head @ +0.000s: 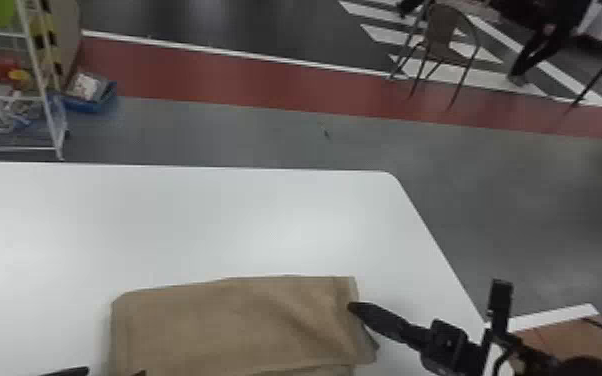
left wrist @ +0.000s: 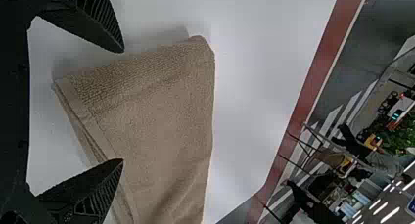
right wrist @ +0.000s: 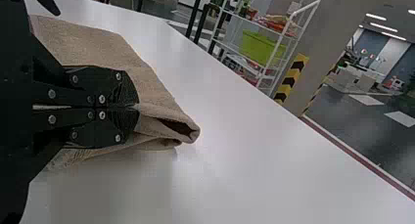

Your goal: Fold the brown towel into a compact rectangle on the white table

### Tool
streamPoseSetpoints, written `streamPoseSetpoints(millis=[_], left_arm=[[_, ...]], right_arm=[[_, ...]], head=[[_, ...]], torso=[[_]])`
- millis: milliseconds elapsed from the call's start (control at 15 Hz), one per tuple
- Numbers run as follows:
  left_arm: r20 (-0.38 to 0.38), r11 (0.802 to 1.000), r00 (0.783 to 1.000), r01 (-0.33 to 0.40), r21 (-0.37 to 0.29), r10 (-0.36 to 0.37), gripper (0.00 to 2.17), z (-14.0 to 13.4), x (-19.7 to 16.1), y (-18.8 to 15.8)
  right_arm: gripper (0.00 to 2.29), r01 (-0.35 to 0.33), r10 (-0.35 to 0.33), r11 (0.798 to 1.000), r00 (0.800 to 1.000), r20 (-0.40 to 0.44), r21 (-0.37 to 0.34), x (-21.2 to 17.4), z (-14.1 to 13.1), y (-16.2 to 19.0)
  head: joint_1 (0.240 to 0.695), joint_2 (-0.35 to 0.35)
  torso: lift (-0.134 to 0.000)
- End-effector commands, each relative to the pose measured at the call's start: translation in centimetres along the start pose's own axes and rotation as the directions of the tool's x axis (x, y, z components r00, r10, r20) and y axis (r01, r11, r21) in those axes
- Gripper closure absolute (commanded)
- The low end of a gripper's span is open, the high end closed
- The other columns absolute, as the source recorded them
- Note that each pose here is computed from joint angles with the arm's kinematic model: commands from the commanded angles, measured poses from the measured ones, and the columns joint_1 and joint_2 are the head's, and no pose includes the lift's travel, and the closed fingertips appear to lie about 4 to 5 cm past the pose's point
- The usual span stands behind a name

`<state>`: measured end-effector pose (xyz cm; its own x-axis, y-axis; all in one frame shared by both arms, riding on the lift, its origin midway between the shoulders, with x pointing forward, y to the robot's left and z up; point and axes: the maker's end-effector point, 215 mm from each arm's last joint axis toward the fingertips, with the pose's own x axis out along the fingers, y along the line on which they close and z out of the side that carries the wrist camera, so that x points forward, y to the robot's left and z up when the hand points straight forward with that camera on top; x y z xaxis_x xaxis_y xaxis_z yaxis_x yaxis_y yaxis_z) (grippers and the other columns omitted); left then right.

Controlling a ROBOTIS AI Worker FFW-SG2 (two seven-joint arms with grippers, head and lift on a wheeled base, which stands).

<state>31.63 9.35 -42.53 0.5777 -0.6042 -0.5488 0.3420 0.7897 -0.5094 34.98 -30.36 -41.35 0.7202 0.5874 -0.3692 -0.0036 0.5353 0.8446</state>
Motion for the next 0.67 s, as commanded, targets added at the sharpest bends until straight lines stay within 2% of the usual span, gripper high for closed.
streamPoseSetpoints(millis=[0,67,267,333,467,533,600], left_arm=[[0.072,0.998,0.997,-0.032,0.056,0.028,0.1,0.9,-0.7,0.3],[0.12,0.996,0.992,-0.041,0.084,0.031,0.1,1.9,-1.0,0.5],[0.13,0.994,0.99,-0.059,0.089,0.047,0.14,2.1,-1.0,0.6],[0.13,0.988,0.988,-0.1,0.119,0.084,0.16,2.1,-0.8,0.1],[0.208,0.954,0.969,-0.18,0.241,0.131,0.36,3.8,-0.4,-1.3],[0.215,0.94,0.967,-0.197,0.278,0.139,0.42,3.9,0.0,-1.9],[0.211,0.934,0.969,-0.191,0.303,0.13,0.61,3.8,0.6,-2.7]], right_arm=[[1.32,-0.011,0.011,1.0,1.0,-0.02,0.0,0.7,-0.5,0.5],[1.32,-0.017,0.017,1.0,0.999,-0.027,0.004,0.8,-0.7,0.8],[1.32,-0.022,0.023,1.0,0.999,-0.032,0.007,0.7,-0.9,1.0],[1.32,-0.023,0.023,1.0,0.999,-0.029,0.005,0.7,-0.8,1.0],[1.32,-0.029,0.029,1.0,0.999,-0.021,0.012,0.3,-0.6,0.8],[1.32,-0.03,0.03,0.999,0.999,-0.023,0.018,0.3,-0.8,0.7],[1.32,-0.034,0.035,0.999,0.999,-0.019,0.024,0.2,-0.8,0.6]], head=[[0.695,-0.35],[0.695,-0.35],[0.695,-0.309],[0.695,-0.304],[0.695,-0.3],[0.695,-0.302],[0.695,-0.306]], torso=[[-0.122],[-0.122],[-0.122],[-0.122],[-0.122],[-0.122],[-0.122]])
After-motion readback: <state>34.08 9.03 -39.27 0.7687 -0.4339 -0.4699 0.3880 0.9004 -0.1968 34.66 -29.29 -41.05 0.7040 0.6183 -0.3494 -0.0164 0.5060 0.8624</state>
